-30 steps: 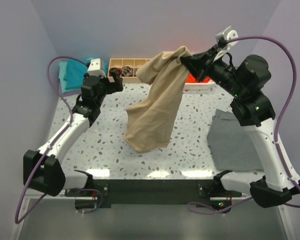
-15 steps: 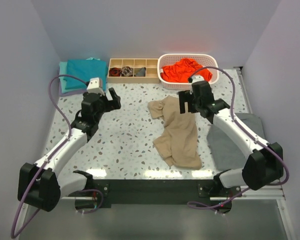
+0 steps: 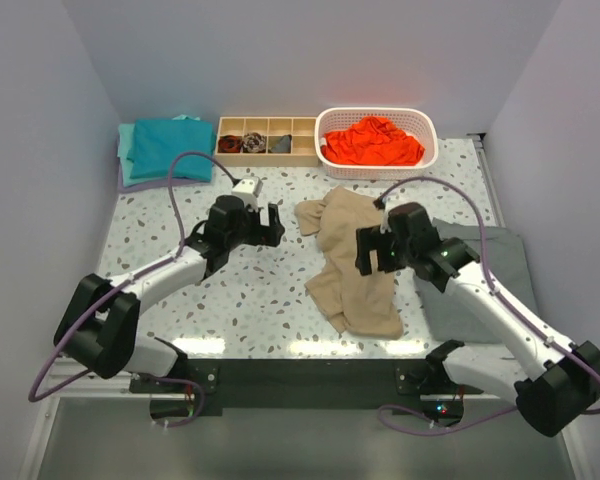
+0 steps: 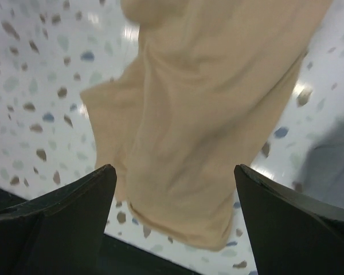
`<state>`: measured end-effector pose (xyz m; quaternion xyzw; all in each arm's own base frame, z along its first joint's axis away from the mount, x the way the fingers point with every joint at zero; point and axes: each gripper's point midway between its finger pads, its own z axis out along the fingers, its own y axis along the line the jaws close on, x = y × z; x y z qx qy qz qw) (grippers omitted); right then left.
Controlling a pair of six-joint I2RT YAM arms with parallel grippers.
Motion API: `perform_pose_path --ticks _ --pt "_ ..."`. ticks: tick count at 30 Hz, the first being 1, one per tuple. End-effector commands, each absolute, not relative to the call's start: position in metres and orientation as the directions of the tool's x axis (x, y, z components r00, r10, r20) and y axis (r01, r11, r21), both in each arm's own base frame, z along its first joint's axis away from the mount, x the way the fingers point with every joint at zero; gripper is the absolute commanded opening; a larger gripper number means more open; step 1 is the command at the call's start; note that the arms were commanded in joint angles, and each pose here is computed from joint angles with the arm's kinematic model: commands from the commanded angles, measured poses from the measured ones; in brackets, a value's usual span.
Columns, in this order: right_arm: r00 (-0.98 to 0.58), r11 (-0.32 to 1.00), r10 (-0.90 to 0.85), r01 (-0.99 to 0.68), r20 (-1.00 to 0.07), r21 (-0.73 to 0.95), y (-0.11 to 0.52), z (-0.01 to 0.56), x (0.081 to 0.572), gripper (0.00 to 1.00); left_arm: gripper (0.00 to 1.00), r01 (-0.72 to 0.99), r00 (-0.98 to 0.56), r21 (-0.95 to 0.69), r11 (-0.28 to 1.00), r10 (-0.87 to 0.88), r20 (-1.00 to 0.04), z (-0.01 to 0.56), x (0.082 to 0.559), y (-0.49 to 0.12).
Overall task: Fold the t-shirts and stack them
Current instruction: Flatten the tshirt out
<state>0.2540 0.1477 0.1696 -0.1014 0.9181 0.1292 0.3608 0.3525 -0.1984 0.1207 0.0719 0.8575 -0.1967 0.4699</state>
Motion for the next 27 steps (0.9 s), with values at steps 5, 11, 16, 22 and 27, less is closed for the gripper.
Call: perform_pose_path --ticks 5,11,16,22,27 --pt "-0.83 0.922 -0.211 -0.345 -0.516 0.177 0.168 0.109 0.164 0.82 1.0 0.347 -0.508 -0.265 0.9 -0.057 -0.86 0.128 0.357 -0.218" --pt "-0.78 0.918 -0.324 -0.395 -0.536 0.02 0.191 0.094 0.157 0.8 1.0 0.338 -0.51 -0.266 0.903 -0.062 -0.858 0.127 0.359 -0.223" --pt "-0.768 0.929 -0.368 -0.33 -0.524 -0.168 0.191 0.079 0.157 0.79 1.0 0.331 -0.518 -0.261 0.907 -0.056 -0.853 0.124 0.355 -0.223" --pt "-0.742 0.929 -0.371 -0.291 -0.558 -0.231 0.188 0.067 0.161 0.77 1.0 0.318 -0.509 -0.248 0.915 -0.056 -0.859 0.124 0.356 -0.218" --pt "-0.748 0.925 -0.379 -0.277 -0.546 -0.262 0.185 0.054 0.161 0.73 1.0 0.315 -0.515 -0.244 0.917 -0.051 -0.856 0.12 0.357 -0.219"
